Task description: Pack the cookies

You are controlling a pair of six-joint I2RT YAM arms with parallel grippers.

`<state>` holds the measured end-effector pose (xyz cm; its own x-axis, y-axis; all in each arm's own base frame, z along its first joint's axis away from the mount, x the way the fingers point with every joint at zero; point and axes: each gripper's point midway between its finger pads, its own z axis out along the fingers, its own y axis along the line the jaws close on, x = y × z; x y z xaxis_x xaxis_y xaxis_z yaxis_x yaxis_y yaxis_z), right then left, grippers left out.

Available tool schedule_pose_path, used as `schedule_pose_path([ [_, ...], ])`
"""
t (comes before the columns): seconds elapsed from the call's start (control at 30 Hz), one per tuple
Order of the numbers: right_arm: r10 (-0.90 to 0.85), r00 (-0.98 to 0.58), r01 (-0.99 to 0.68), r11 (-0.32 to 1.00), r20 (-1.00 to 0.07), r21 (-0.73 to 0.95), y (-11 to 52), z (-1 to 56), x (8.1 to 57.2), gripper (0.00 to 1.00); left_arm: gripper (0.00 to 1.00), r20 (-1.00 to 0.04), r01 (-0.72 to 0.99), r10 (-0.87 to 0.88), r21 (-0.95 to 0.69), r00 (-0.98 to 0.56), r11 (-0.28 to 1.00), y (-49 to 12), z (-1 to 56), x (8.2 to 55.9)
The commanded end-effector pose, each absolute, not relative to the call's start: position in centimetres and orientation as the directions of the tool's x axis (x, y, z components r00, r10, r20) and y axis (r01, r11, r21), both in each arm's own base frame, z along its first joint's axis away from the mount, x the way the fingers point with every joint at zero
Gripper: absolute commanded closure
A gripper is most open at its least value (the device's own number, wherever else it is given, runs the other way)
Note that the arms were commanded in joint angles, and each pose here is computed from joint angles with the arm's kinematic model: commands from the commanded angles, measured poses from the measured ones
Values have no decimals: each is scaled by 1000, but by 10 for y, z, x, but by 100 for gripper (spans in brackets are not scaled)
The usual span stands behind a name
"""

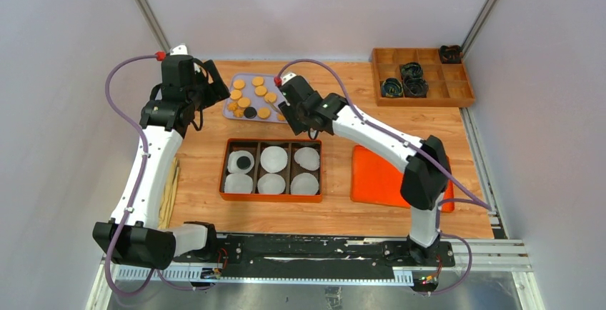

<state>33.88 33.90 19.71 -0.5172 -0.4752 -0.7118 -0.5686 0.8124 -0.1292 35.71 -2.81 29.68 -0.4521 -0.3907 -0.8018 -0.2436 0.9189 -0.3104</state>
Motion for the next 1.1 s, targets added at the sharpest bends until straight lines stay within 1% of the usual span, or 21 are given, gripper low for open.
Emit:
schedule_pose_path([
  [0.0,-494,-502,-614,781,-710,-109,365,184,354,52,15,-807,-241,-383,-303,-450,922,-27,295,361],
  [0.17,-503,-527,-640,765,-685,-70,385,161,358,52,14,-808,-243,-376,-294,-454,924,-26,293,361],
  [0.47,-504,-547,-644,764,-669,-49,397,143,365,52,14,-811,-254,-371,-282,-452,925,-23,291,360],
  [0.8,-455,-630,-598,801,-629,19,393,116,378,54,14,-810,-249,-370,-283,-454,926,-24,290,359],
  [0.97,-465,-641,-582,813,-611,-8,385,107,379,54,14,-810,-244,-373,-290,-452,925,-25,291,359],
  [1.03,-472,-637,-579,815,-609,-26,380,107,380,56,14,-808,-240,-375,-294,-454,925,-26,291,359],
  [1.07,-473,-637,-577,816,-608,-30,378,107,381,60,14,-808,-241,-375,-294,-454,925,-26,291,359],
])
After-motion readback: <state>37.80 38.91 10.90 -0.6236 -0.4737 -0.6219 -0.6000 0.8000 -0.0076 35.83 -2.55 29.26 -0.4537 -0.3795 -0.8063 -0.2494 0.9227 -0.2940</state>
